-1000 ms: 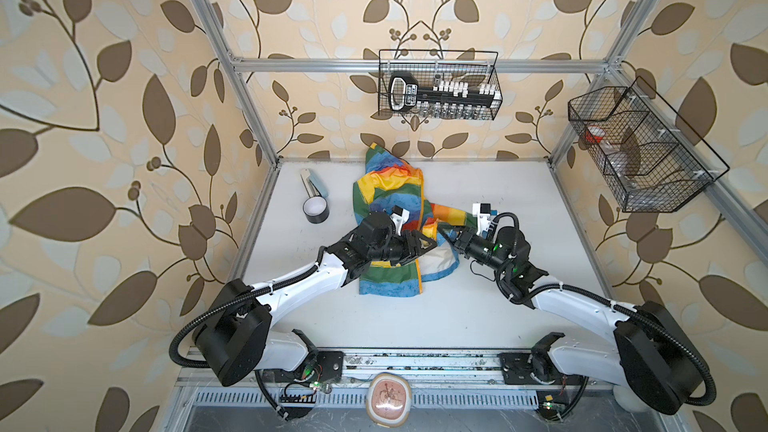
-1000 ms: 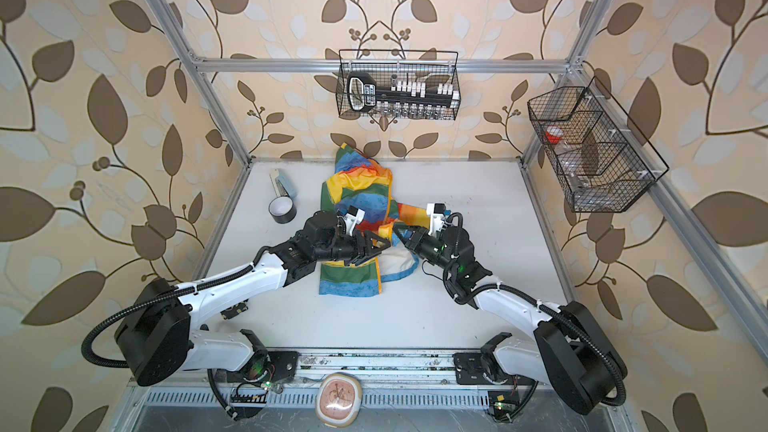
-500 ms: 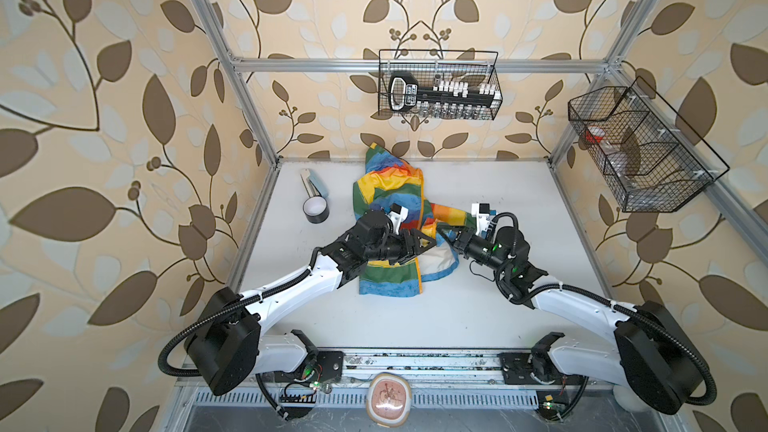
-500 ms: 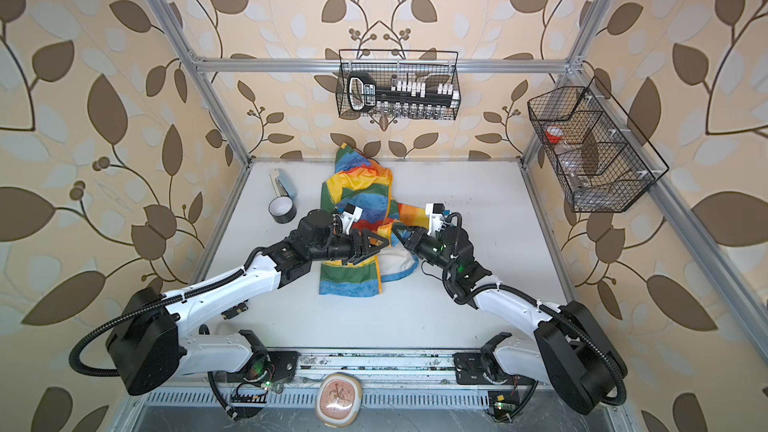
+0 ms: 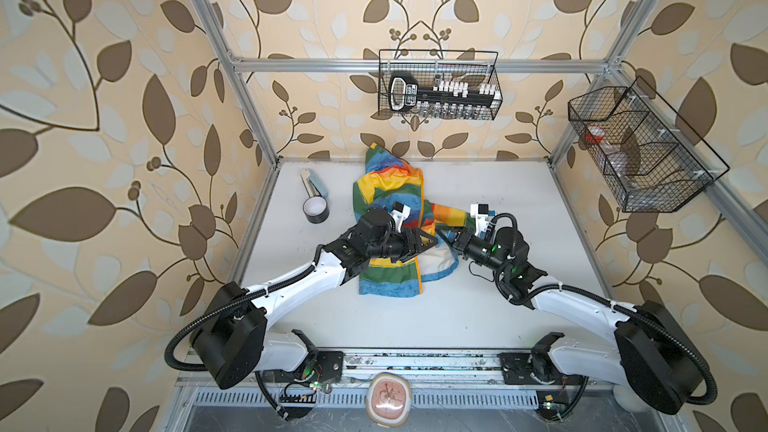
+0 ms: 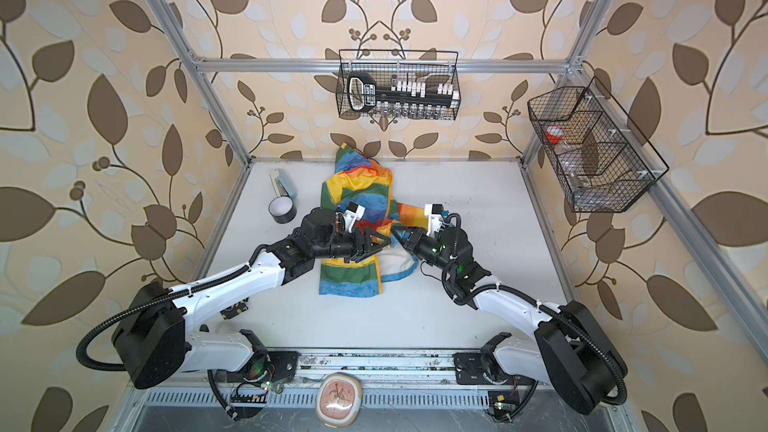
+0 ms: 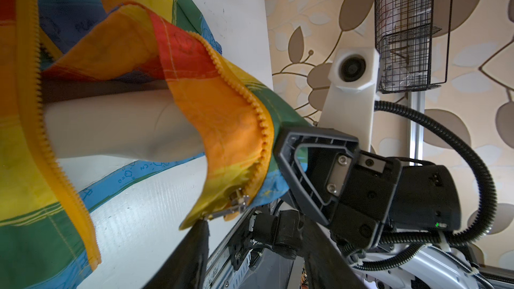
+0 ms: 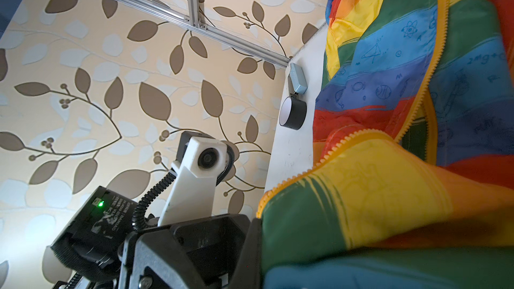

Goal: Zip up the jacket

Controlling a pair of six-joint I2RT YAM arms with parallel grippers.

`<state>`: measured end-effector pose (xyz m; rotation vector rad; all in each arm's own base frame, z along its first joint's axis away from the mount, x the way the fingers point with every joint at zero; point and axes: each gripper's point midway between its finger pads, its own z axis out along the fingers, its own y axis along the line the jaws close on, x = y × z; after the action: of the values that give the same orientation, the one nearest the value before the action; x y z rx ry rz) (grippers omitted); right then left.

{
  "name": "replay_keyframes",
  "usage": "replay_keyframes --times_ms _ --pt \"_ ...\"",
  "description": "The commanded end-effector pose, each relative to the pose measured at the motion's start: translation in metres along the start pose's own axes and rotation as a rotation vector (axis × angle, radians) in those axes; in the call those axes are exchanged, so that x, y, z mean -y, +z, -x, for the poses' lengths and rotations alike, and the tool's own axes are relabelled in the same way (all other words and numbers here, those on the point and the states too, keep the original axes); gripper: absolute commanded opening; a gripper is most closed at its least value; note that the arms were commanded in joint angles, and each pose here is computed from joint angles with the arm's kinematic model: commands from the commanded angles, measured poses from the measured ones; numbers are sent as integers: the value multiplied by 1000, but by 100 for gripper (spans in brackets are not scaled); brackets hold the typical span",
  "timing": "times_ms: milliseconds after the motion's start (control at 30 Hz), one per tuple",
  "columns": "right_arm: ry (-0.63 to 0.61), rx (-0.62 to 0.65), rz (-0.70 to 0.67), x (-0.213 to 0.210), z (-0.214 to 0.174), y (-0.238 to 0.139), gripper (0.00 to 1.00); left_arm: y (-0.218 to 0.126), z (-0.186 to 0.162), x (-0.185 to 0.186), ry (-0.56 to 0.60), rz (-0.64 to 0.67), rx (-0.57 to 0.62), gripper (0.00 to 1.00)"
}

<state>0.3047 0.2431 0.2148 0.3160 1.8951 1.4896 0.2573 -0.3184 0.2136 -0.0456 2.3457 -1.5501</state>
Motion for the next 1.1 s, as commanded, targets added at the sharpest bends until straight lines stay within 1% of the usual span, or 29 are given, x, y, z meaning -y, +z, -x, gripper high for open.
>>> replay_keyframes --times_ms 0,200,333,633,700,800,900,967,1033,1067 --pt "-3 25 85 -29 8 -1 0 -1 12 18 54 -58 24 55" --pt "3 25 91 -30 8 -2 0 3 12 14 48 -63 21 52" --pt "6 28 100 -32 9 -2 0 5 10 8 38 -51 19 53" --pt "20 23 109 -33 7 -2 0 5 11 8 46 -67 29 56" --pt "24 21 107 -32 7 -2 0 4 12 9 48 -74 32 55" --pt "25 21 104 -30 6 -3 0 5 13 13 47 -103 35 52" --pt "26 21 98 -27 6 -4 0 0 13 19 49 -138 41 46" --pt "26 23 99 -26 7 -6 0 -6 12 19 51 -136 47 44" --pt "25 24 100 -27 8 -7 0 -16 12 14 56 -112 61 46" --pt "23 23 100 -27 7 -8 0 -20 12 10 60 -96 70 50"
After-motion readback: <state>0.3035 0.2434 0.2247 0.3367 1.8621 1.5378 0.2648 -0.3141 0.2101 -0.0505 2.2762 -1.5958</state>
